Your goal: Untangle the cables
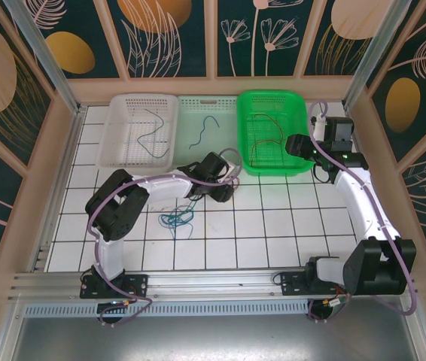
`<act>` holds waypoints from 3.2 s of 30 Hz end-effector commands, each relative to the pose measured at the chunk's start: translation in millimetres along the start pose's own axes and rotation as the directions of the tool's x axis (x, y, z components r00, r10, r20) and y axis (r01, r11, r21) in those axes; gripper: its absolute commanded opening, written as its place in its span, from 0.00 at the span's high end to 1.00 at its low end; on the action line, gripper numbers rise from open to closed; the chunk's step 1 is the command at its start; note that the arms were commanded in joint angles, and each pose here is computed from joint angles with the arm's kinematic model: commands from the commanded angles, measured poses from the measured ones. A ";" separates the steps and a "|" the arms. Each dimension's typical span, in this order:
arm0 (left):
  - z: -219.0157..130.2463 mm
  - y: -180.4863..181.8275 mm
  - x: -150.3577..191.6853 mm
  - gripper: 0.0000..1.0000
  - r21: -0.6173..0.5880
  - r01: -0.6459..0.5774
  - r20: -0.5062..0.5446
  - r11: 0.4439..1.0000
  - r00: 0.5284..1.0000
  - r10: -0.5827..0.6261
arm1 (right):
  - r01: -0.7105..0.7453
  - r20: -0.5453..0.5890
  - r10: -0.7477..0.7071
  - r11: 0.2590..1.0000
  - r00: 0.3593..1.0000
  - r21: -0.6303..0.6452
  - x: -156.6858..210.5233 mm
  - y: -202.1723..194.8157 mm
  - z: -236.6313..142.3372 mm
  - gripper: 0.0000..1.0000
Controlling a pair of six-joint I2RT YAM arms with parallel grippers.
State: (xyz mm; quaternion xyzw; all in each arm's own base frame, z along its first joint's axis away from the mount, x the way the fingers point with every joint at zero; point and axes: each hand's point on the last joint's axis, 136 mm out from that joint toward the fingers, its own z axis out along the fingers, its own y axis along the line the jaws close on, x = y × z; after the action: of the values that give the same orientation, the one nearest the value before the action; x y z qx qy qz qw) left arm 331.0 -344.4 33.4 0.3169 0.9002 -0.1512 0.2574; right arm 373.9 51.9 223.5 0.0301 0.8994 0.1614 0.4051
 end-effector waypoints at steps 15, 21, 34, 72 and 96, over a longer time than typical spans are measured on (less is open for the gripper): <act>3.2 -21.6 -12.8 0.96 0.108 -0.036 0.068 0.993 0.997 0.029 | -0.035 0.019 0.034 0.999 0.999 0.019 5.6 -11.1 -5.3 0.29; -12.3 -59.0 -11.0 1.00 0.275 -0.104 0.092 0.956 0.992 0.081 | -0.147 -0.043 0.149 0.988 0.988 0.040 30.8 -29.8 2.7 0.29; -63.9 -76.9 -27.3 1.00 0.315 -0.200 0.274 0.928 0.955 0.112 | -0.271 -0.246 0.192 0.898 0.950 -0.345 99.9 38.5 -5.5 0.42; -103.9 -104.5 -81.8 1.00 0.360 -0.235 0.425 0.903 0.903 0.066 | -0.580 -0.435 0.394 0.653 0.810 -0.488 110.7 120.7 6.8 0.36; -74.6 -116.0 -36.4 1.00 0.372 -0.241 0.297 0.896 0.946 0.131 | -0.360 -0.130 0.336 0.854 0.933 -0.376 46.1 93.8 7.2 0.89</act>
State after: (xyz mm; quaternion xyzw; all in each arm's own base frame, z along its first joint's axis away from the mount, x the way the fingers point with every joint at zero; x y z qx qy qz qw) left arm 258.7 -416.1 146.7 0.4183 0.7645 -0.3488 0.3448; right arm 336.1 158.7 200.2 0.1216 0.8350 0.4481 0.2953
